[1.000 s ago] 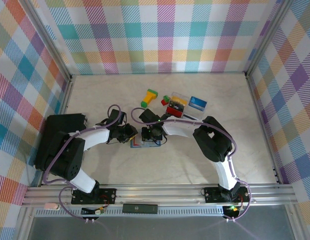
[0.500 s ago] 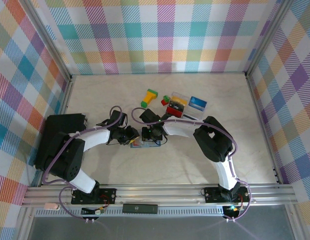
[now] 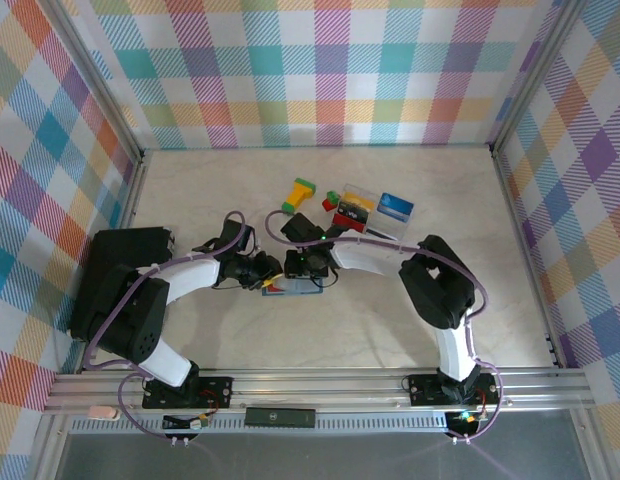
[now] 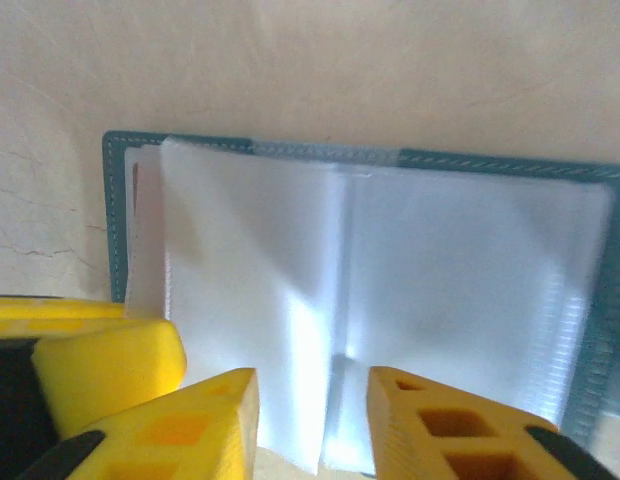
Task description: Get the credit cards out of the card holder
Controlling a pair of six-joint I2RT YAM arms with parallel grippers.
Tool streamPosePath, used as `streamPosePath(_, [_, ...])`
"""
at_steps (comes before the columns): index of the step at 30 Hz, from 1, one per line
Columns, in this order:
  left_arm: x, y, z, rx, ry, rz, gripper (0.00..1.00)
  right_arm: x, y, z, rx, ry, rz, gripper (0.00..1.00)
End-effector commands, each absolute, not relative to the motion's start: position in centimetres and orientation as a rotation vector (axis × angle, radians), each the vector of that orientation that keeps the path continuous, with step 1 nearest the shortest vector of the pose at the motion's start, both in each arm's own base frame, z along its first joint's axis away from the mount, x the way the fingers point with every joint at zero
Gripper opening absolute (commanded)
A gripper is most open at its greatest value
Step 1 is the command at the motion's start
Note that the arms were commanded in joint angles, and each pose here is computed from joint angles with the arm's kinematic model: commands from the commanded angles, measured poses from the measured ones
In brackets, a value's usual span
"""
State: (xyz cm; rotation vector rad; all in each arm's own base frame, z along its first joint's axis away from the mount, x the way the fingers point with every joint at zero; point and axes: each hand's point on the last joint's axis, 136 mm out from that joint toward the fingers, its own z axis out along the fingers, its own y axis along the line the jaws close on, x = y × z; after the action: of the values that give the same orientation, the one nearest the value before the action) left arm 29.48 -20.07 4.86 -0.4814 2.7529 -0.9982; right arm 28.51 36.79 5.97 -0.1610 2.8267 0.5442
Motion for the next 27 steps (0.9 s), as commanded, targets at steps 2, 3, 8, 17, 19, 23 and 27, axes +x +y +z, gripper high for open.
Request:
streamPosePath(2, [29.4, -22.4, 6.4, -0.382, 2.712, -1.15, 0.3, 29.6, 34.4, 9.9, -0.092, 2.72, 0.47, 0.4])
streamPosePath(3, [29.5, -22.6, 6.6, -0.375, 2.708, -1.162, 0.3, 29.8, 33.5, 10.4, -0.064, 2.703, 0.444, 0.42])
streamPosePath(8, [29.8, -24.2, 7.3, -0.356, 2.681, -1.254, 0.37, 30.3, 29.7, 12.4, 0.039, 2.647, 0.372, 0.57])
streamPosePath(17, [30.6, -26.8, 6.6, -0.334, 2.717, -1.319, 0.44, 29.8, 24.7, 14.8, 0.246, 2.593, 0.417, 0.63])
streamPosePath(19, [30.7, -26.8, 6.4, -0.336, 2.727, -1.313, 0.44, 29.4, 24.0, 14.9, 0.285, 2.595, 0.416, 0.63])
streamPosePath(23, [30.9, -26.6, 6.8, -0.295, 2.757, -1.257, 0.47, 28.5, 24.2, 14.6, 0.311, 2.613, 0.482, 0.64])
streamPosePath(27, [31.4, -26.0, 8.1, -0.276, 2.741, -1.222, 0.47, 27.9, 25.5, 14.6, 0.29, 2.624, 0.597, 0.64])
